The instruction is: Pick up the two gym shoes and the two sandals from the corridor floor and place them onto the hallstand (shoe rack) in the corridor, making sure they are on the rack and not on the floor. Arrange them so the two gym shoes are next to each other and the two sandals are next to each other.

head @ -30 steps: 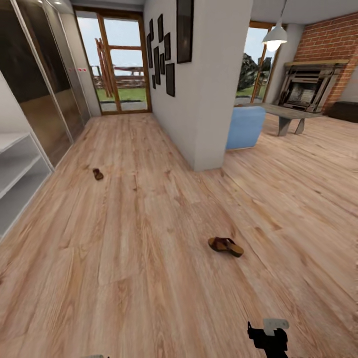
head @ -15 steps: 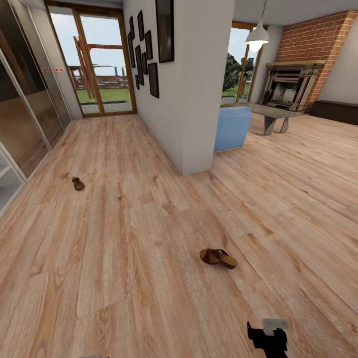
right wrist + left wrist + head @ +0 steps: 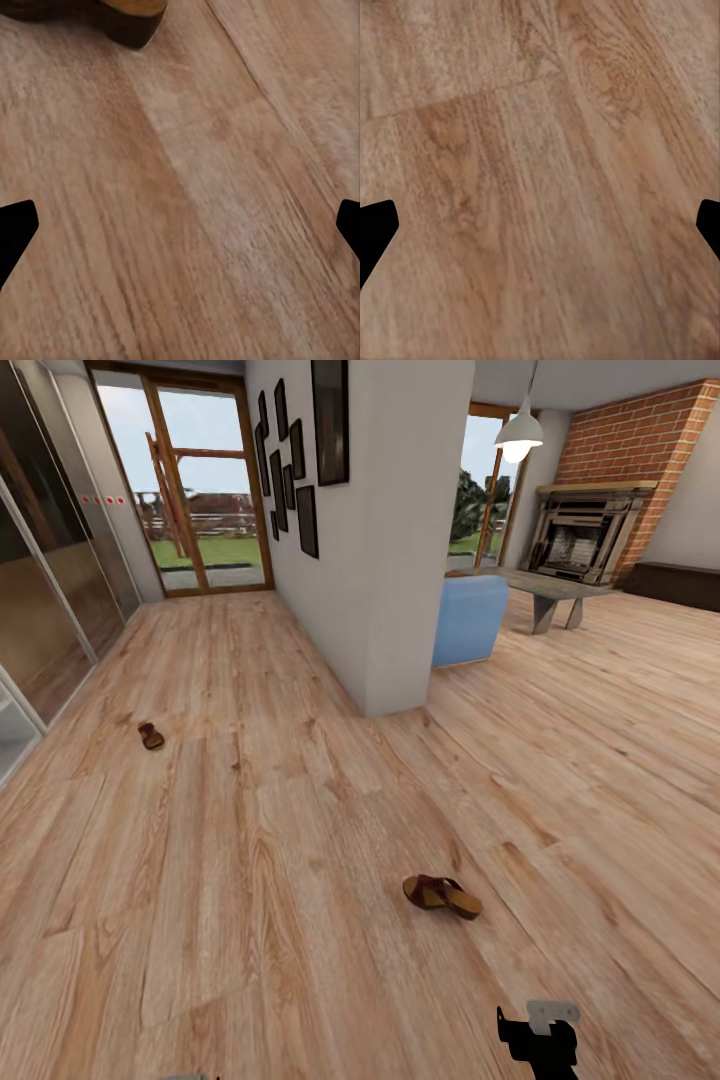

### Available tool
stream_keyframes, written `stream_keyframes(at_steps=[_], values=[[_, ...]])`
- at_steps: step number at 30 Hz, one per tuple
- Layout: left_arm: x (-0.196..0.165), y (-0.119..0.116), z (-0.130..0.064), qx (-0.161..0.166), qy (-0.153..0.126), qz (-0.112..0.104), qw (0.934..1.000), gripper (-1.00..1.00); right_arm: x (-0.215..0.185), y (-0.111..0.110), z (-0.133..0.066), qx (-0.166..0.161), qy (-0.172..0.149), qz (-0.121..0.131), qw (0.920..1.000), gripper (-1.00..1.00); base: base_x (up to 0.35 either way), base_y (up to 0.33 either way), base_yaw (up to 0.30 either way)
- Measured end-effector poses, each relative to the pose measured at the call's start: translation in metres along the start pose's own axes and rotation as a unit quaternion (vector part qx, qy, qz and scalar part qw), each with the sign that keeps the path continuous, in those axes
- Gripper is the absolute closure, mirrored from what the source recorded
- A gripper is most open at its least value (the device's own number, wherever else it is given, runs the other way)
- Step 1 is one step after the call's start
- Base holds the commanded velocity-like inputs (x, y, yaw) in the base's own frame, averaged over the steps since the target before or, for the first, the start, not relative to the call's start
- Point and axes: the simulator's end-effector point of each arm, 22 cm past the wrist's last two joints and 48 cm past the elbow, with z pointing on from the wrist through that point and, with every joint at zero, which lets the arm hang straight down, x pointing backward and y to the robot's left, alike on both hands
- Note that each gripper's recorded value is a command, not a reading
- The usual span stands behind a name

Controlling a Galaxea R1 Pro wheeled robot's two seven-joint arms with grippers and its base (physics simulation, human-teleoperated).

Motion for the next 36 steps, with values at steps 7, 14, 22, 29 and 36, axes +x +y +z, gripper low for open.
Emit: stream_keyframes(at_steps=[7, 14, 22, 29, 36], values=[[-0.0003, 0.0, -0.0001, 0.0, 0.0, 0.0, 1.0, -1.0, -0.0002, -0.0009, -0.0001, 0.001, 0.0, 0.0, 1.0, -1.0, 0.263, 0.0, -0.035], [-0.0001, -0.0001, 0.0001, 0.0, 0.0, 0.0, 1.0, -1.0, 0.0001, -0.0013, 0.0001, 0.001, 0.0, 0.0, 1.0, -1.0, 0.09, 0.0, -0.231], [-0.0001, 0.0, 0.0001, 0.0, 0.0, 0.0, 1.0, -1.0, 0.0001, -0.0009, 0.0001, 0.001, 0.0, 0.0, 1.0, -1.0, 0.01, 0.0, -0.188], [-0.0004, 0.0001, -0.0001, 0.0, 0.0, 0.0, 1.0, -1.0, -0.0007, -0.0017, 0.0, 0.001, -0.001, -0.001, 1.0, -1.0, 0.184, 0.0, -0.023], [-0.0003, 0.0, -0.0001, 0.0, 0.0, 0.0, 1.0, -1.0, -0.0008, -0.0022, 0.0, 0.001, -0.002, -0.001, 1.0, -1.0, 0.319, 0.0, -0.003]])
